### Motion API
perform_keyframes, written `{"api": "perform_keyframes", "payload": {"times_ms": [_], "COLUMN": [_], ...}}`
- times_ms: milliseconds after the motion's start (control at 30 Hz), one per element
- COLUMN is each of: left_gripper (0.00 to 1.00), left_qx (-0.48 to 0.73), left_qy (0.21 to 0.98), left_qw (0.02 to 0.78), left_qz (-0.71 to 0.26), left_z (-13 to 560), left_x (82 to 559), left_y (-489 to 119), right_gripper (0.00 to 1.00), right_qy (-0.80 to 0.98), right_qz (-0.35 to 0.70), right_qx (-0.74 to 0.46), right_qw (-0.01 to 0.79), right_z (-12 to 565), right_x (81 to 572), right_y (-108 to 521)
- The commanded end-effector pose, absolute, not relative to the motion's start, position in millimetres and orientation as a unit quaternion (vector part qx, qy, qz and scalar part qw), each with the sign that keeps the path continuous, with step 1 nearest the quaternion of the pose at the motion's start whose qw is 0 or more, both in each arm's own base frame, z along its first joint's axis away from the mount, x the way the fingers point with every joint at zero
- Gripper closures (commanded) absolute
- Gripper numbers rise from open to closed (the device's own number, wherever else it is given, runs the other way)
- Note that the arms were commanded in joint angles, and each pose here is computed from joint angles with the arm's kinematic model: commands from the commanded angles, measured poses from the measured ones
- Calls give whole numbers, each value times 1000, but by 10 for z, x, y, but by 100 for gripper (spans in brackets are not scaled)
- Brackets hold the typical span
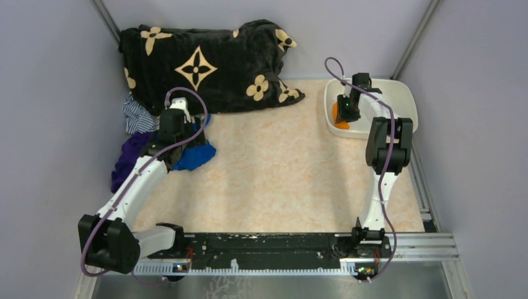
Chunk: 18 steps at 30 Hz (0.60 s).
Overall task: Roll the towels
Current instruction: Place the towel in the bin.
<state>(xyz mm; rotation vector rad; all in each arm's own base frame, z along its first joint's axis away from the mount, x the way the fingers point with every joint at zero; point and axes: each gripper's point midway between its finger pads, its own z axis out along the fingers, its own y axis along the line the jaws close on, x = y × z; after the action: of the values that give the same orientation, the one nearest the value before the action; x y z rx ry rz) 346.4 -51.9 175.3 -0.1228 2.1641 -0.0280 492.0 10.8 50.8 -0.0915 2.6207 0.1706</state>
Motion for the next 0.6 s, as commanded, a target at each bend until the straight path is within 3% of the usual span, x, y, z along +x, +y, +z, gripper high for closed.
{"api": "perform_keyframes", "payload": {"times_ms": [0, 567], "left_gripper": [18, 18], "left_qx": [-41, -40], "left_qy": [882, 886], "left_qw": [469, 462], "left_qz": [-20, -22], "left_z": [1748, 1712], "left_x": [3488, 3490], "left_y": [-568, -582], "right_gripper": [92, 88], "right_qy": [955, 968], "right_qz": [93, 73], "right_qx": [-35, -31], "right_qw": [279, 239], "right_z": [823, 584], "right_x": [4926, 4931], "right_y": [257, 460]}}
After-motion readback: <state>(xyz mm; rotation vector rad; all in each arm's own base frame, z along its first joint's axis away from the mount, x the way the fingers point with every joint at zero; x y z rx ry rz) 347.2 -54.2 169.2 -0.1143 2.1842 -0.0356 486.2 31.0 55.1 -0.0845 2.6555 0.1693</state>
